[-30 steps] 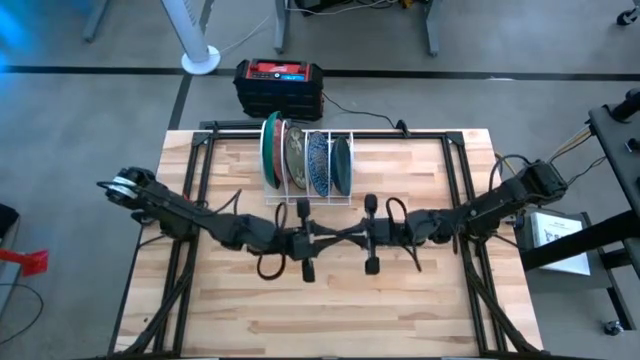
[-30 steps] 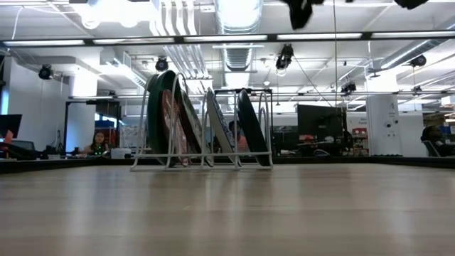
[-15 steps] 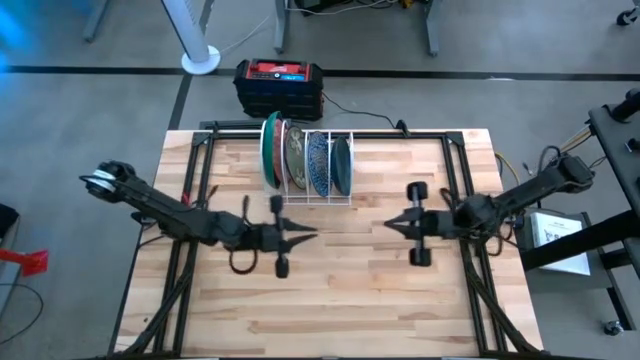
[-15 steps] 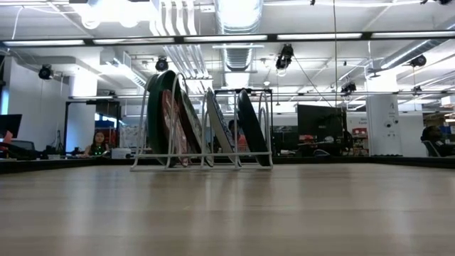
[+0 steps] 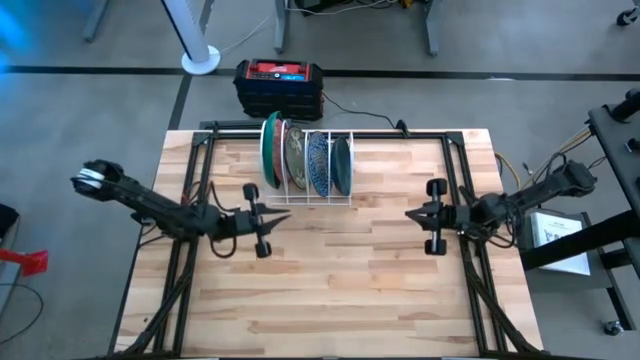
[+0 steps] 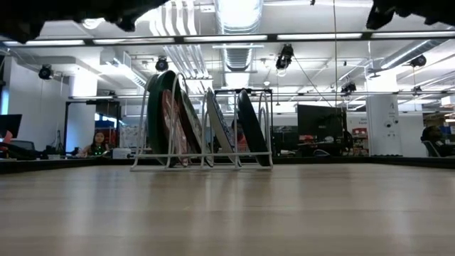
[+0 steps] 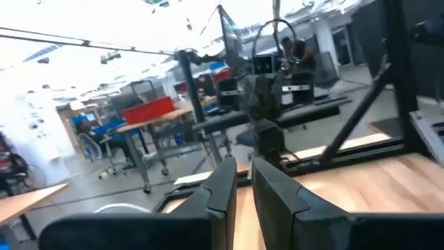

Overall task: Sort dishes
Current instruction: Adjust the dish rack

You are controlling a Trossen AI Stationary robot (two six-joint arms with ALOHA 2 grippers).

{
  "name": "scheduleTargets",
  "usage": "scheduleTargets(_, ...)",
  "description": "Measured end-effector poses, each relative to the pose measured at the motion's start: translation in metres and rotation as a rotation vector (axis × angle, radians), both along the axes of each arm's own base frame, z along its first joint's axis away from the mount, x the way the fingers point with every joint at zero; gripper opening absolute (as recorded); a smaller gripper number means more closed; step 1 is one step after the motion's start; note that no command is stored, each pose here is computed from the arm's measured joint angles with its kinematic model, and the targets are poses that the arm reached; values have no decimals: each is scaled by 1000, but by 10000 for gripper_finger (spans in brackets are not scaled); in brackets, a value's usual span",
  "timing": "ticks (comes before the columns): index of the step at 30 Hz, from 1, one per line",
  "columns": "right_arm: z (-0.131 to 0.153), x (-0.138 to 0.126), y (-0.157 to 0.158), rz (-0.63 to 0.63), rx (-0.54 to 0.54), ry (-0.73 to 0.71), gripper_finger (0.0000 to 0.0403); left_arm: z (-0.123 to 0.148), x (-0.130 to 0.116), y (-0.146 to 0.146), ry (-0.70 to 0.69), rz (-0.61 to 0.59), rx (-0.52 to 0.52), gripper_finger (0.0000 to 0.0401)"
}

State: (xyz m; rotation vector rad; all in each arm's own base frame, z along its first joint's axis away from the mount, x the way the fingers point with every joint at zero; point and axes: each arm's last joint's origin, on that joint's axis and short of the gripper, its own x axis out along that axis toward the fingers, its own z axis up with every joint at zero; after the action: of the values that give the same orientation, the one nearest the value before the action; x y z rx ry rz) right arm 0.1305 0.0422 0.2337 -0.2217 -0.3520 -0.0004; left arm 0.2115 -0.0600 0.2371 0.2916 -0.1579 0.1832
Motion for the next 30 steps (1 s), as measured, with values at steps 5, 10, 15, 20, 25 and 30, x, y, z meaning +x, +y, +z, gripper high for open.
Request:
scheduleTargets(5, -19, -4, -8, -63, -58, -8, 0, -16, 0, 19, 30, 85, 15, 36)
scheduleTargets(10, -19, -13, -17, -158, -97, -146, 0, -28, 1, 37, 79, 172, 44, 36)
scheduleTargets(15, -14, -17, -29, -289, -146, -196, 0, -36, 3, 47, 119, 218, 56, 36)
scheduleTargets(20, -4, -29, -32, -257, -102, -308, 0, -45, -3, 50, 150, 230, 61, 36)
scheduleTargets(25, 1, -45, -29, -77, -40, -400, 0, -46, -8, 51, 129, 246, 8, 36)
scheduleTargets(30, 5, -65, -31, -40, -15, -493, 0, -43, -10, 51, 110, 246, -6, 36)
